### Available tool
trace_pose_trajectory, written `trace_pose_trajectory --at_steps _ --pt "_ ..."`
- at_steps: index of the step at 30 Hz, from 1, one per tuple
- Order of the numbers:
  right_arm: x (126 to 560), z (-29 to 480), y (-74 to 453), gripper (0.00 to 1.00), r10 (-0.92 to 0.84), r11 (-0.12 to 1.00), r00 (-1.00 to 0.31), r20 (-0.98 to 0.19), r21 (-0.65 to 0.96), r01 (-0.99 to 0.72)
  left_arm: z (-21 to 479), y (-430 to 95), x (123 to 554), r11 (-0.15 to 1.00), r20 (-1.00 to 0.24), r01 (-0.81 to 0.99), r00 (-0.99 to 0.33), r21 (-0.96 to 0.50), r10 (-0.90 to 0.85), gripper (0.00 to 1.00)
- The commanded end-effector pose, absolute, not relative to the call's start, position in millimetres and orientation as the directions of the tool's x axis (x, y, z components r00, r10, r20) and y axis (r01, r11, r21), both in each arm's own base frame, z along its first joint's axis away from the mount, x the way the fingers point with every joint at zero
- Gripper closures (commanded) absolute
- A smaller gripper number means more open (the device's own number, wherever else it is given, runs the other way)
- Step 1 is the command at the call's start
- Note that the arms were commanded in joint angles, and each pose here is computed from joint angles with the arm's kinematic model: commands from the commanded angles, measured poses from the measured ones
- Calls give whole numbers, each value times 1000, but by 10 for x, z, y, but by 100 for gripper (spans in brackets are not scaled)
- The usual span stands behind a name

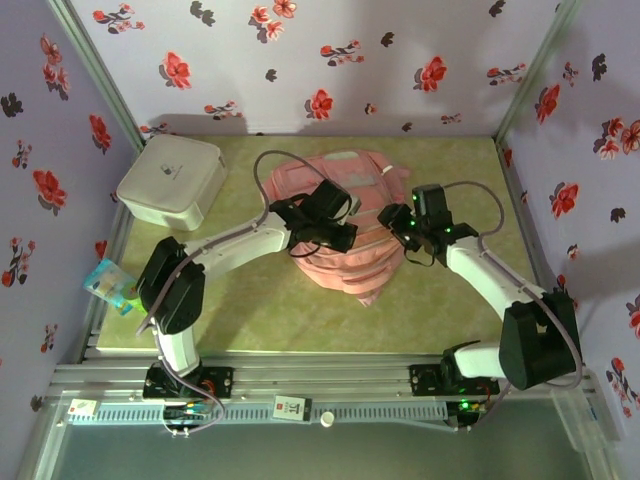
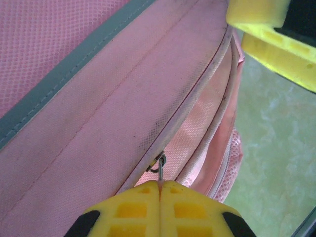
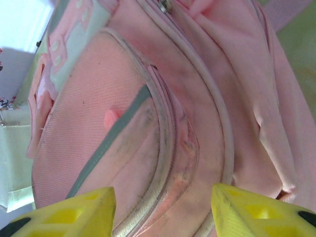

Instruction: Pack books, pencil case, and school supplies into a backpack

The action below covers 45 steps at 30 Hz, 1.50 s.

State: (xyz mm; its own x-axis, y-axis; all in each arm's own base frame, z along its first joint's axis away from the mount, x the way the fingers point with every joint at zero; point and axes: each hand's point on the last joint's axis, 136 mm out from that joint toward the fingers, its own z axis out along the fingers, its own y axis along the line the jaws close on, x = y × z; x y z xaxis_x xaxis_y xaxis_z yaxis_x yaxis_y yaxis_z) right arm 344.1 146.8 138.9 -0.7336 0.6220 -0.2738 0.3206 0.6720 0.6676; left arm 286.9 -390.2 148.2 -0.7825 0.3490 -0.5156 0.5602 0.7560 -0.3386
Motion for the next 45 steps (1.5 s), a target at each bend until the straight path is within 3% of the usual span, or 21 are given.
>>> trace_pose_trajectory --at_steps 1,10,16,20,32,45 --pt "3535 1498 1533 49 669 599 -704 -239 735 320 1640 -4026 2871 715 -550 604 -752 -352 364 100" --pt "3718 1451 1600 59 646 617 -717 -259 731 292 1646 -4012 2831 716 -546 600 -756 -357 361 100" --pt "3764 1408 1518 81 639 662 -708 -299 683 308 1629 -3958 2829 726 -546 598 -753 -338 366 100" --pt "3785 1417 1433 89 637 687 -693 -336 655 314 1602 -3778 2860 761 -559 591 -739 -268 377 100" --pt "3799 1396 1280 94 651 712 -661 -373 602 361 1558 -3329 2702 808 -531 553 -755 -204 384 100" --pt "3822 1408 1328 95 636 716 -675 -374 612 335 1371 -2673 3024 904 -523 425 -783 -53 337 100"
